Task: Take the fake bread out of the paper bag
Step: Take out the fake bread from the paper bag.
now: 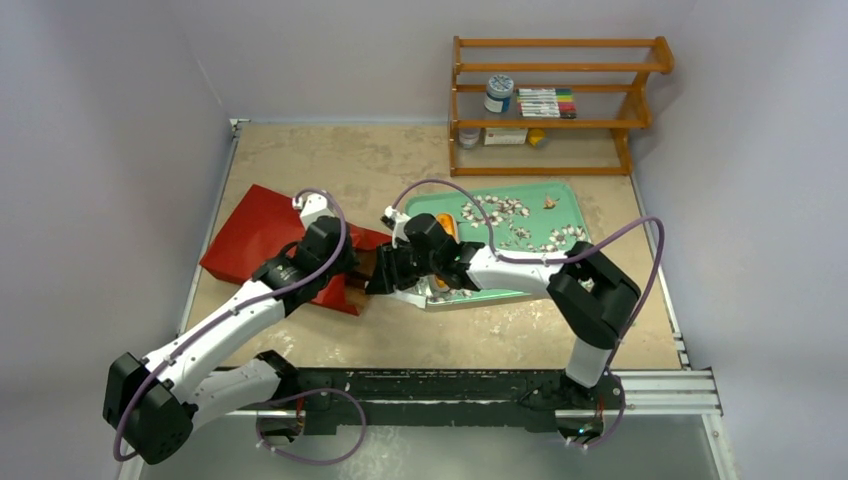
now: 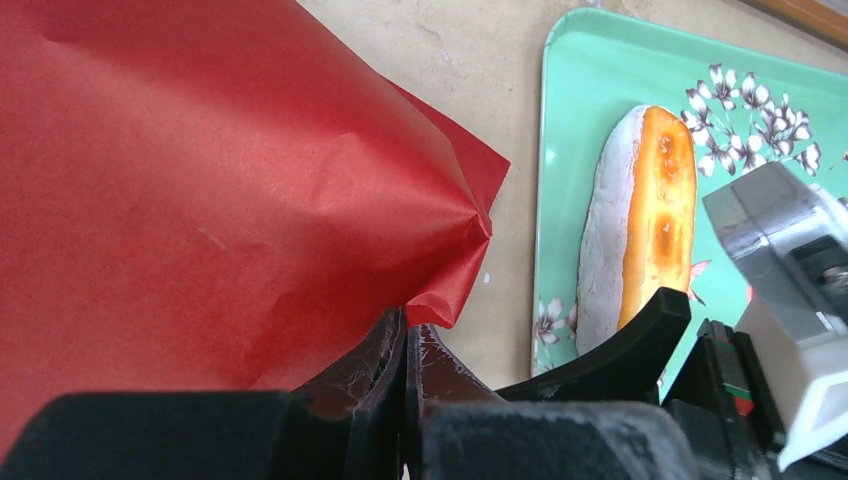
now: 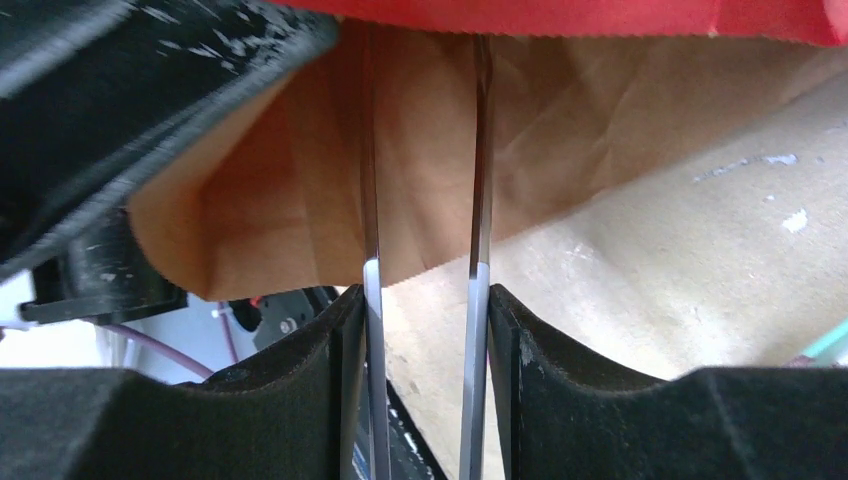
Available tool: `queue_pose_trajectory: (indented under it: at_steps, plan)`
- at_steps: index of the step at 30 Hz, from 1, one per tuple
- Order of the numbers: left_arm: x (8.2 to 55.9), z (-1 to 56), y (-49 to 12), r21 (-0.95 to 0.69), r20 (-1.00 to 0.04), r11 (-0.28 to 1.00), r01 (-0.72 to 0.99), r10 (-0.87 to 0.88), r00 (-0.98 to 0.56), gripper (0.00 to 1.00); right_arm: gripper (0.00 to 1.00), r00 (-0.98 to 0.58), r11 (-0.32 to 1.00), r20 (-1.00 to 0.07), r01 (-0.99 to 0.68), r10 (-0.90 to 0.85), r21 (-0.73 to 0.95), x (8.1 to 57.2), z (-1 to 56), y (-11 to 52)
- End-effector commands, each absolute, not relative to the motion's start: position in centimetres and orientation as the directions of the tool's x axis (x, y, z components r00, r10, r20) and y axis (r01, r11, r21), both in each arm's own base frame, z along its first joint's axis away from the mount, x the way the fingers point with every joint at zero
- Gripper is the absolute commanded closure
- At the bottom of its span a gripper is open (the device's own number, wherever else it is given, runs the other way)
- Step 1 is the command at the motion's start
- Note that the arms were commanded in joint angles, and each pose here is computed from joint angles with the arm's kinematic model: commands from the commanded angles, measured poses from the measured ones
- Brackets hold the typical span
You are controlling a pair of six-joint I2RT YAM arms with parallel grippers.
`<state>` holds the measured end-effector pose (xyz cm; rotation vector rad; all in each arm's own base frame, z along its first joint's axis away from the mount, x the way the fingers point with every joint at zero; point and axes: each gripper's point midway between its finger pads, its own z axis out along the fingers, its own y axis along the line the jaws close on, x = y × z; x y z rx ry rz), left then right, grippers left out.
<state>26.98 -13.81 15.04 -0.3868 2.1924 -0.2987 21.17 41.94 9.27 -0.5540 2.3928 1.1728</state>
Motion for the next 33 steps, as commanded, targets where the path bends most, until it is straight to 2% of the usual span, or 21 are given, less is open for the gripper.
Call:
queue_pose_trajectory:
  at_steps: [1,15,18,22,25,33]
  plan:
    - [27.3,15.5,-14.7,-0.393,-0.722,0.908,-0.149,-0.404,-0.562,1.00,0.53,-0.811,0.424,-0.578,-0.557,-0.092,0.714,22.0,14.6,44.3]
    - [26.9,15.2,-15.1,-0.412,-0.713,0.900,-0.143,-0.416,-0.564,1.00,0.55,-0.843,0.466,-0.529,-0.509,-0.099,0.723,23.9,11.6,46.5]
    - [27.1,15.2,-15.2,-0.411,-0.715,0.900,-0.143,-0.415,-0.563,1.00,0.62,-0.839,0.475,-0.538,-0.507,-0.081,0.719,24.5,11.8,46.7]
    - [27.6,16.0,-14.2,-0.394,-0.742,0.902,-0.178,-0.426,-0.517,1.00,0.79,-0.827,0.489,-0.557,-0.518,-0.076,0.702,24.3,12.2,45.8]
    - [28.3,17.2,-13.0,-0.373,-0.776,0.901,-0.221,-0.434,-0.458,1.00,0.85,-0.815,0.503,-0.575,-0.527,-0.071,0.684,23.9,13.0,44.6]
    - [30.5,19.3,-12.0,-0.337,-0.827,0.898,-0.283,-0.426,-0.367,1.00,0.89,-0.793,0.567,-0.603,-0.538,-0.090,0.623,22.2,13.7,40.4]
